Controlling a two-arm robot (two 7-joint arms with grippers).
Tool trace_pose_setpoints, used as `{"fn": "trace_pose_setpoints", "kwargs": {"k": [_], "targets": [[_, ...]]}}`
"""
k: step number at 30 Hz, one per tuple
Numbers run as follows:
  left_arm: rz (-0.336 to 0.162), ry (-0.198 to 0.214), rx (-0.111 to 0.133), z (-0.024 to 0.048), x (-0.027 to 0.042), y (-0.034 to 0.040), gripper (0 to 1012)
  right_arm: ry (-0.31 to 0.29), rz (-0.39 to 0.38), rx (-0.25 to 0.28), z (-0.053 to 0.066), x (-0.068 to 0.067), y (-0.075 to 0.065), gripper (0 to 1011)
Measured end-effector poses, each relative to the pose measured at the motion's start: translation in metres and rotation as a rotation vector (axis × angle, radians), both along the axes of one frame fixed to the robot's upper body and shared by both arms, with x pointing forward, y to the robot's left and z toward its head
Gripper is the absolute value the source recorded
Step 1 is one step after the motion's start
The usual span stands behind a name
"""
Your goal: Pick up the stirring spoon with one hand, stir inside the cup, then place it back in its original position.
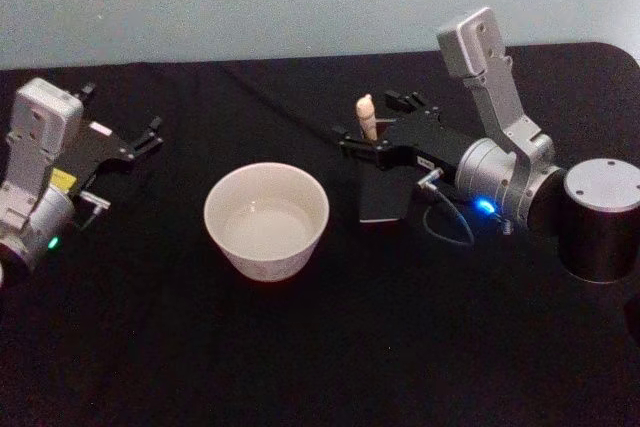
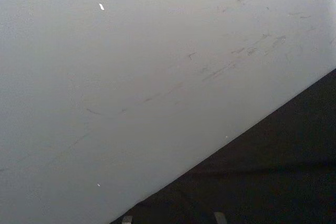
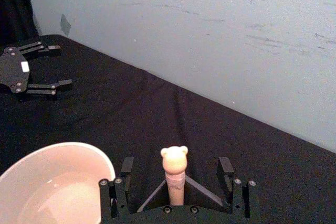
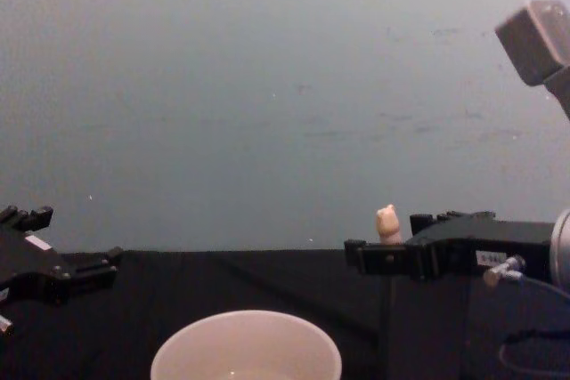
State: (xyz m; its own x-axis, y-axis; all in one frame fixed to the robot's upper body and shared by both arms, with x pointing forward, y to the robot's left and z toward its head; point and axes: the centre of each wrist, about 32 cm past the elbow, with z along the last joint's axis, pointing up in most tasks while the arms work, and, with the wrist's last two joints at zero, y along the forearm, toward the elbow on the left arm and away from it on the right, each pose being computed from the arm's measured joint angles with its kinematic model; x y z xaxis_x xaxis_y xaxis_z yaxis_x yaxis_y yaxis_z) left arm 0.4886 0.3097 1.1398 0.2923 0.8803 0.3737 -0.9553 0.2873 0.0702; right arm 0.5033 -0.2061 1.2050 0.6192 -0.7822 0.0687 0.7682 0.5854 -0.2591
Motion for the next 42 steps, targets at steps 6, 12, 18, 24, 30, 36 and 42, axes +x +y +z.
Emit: {"fn": "trace_pose_setpoints", "kwargs": {"k": [6,12,18,24,30,36,42], "targets": [[0.0,0.0,0.0,0.0,0.0,0.0,1001,0.0,0.0,0.0,0.0,0.0,-0.0001,1002],[0.0,0.0,0.0,0.0,0.0,0.0,1001,0.0,0.0,0.0,0.0001,0.0,-0.0001,916],[0.0,0.0,0.0,0.0,0.0,0.0,1001,-0.001,0.0,0.0,0.0002,0.0001,-0.0001,767],[0.0,0.0,0.0,0.0,0.0,0.0,1001,-0.001,0.0,0.0,0.0003,0.0001,0.0,572],[0.0,0.0,0.0,0.0,0.0,0.0,1001,-0.001,-0.001,0.0,0.0003,0.0001,0.0,367],[0.0,0.0,0.0,0.0,0.0,0.0,1001,-0.001,-0.001,0.001,0.0003,0.0001,0.0,214],[0.0,0.0,0.0,0.0,0.0,0.0,1001,-0.001,-0.001,0.001,0.0004,0.0002,0.0,197]]}}
